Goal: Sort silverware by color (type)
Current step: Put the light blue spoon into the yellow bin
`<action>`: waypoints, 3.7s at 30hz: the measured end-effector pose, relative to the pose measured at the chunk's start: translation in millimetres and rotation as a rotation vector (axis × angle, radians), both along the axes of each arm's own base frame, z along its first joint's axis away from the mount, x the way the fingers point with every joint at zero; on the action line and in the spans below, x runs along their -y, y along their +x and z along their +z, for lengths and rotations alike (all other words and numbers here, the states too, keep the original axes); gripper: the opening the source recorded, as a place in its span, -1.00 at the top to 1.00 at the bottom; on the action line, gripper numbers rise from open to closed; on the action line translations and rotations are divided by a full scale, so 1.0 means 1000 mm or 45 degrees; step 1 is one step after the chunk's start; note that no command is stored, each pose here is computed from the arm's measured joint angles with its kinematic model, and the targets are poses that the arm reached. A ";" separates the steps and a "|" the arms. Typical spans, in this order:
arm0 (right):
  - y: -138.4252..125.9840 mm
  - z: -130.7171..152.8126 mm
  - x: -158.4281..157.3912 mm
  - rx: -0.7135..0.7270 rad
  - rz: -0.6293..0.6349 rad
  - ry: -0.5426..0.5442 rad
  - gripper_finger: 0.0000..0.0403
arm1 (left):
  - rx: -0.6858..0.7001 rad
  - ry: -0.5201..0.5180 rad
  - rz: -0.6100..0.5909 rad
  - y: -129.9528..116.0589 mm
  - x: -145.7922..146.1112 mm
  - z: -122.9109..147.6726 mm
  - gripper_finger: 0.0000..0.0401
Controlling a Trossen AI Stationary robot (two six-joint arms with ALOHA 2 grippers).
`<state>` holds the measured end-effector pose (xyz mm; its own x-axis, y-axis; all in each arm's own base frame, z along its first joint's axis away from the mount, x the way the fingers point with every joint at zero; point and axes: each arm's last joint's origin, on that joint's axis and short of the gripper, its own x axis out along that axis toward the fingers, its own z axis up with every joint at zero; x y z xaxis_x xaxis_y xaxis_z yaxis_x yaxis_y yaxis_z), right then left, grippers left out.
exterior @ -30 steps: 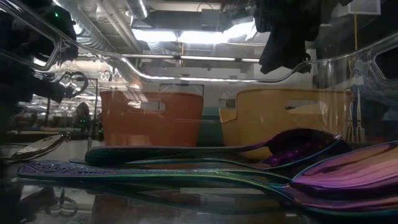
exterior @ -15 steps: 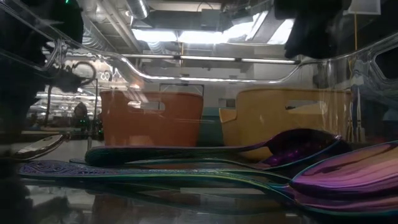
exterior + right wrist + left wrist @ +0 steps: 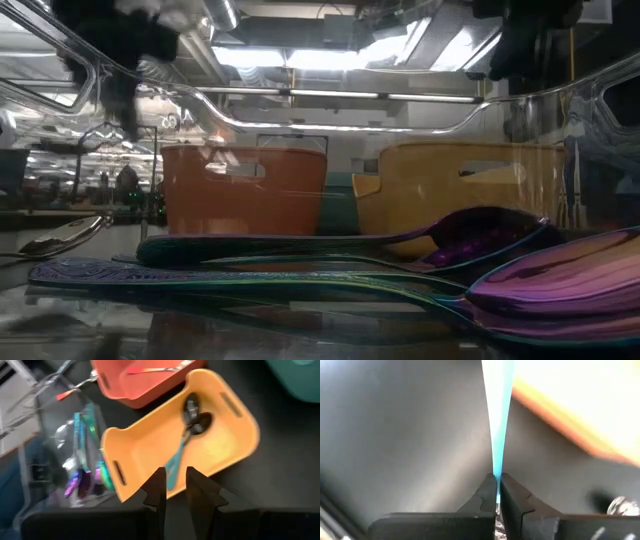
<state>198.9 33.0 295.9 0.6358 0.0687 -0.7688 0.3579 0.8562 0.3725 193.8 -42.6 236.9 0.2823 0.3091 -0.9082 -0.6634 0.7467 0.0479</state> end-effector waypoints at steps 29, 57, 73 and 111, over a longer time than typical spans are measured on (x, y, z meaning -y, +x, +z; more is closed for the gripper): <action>-0.024 0.001 0.010 -0.102 -0.143 -0.208 0.68 | 0.615 1.111 -0.775 0.133 0.026 0.050 0.99; -0.023 0.002 0.009 -0.091 -0.143 -0.205 0.68 | 0.525 0.980 -1.478 0.198 0.011 -0.064 1.00; -0.023 0.002 0.009 -0.092 -0.143 -0.205 0.68 | 0.523 0.950 -1.458 0.201 -0.009 -0.066 1.00; -0.023 0.002 0.009 -0.093 -0.143 -0.205 0.68 | 0.539 0.899 -1.395 0.201 -0.017 -0.066 0.99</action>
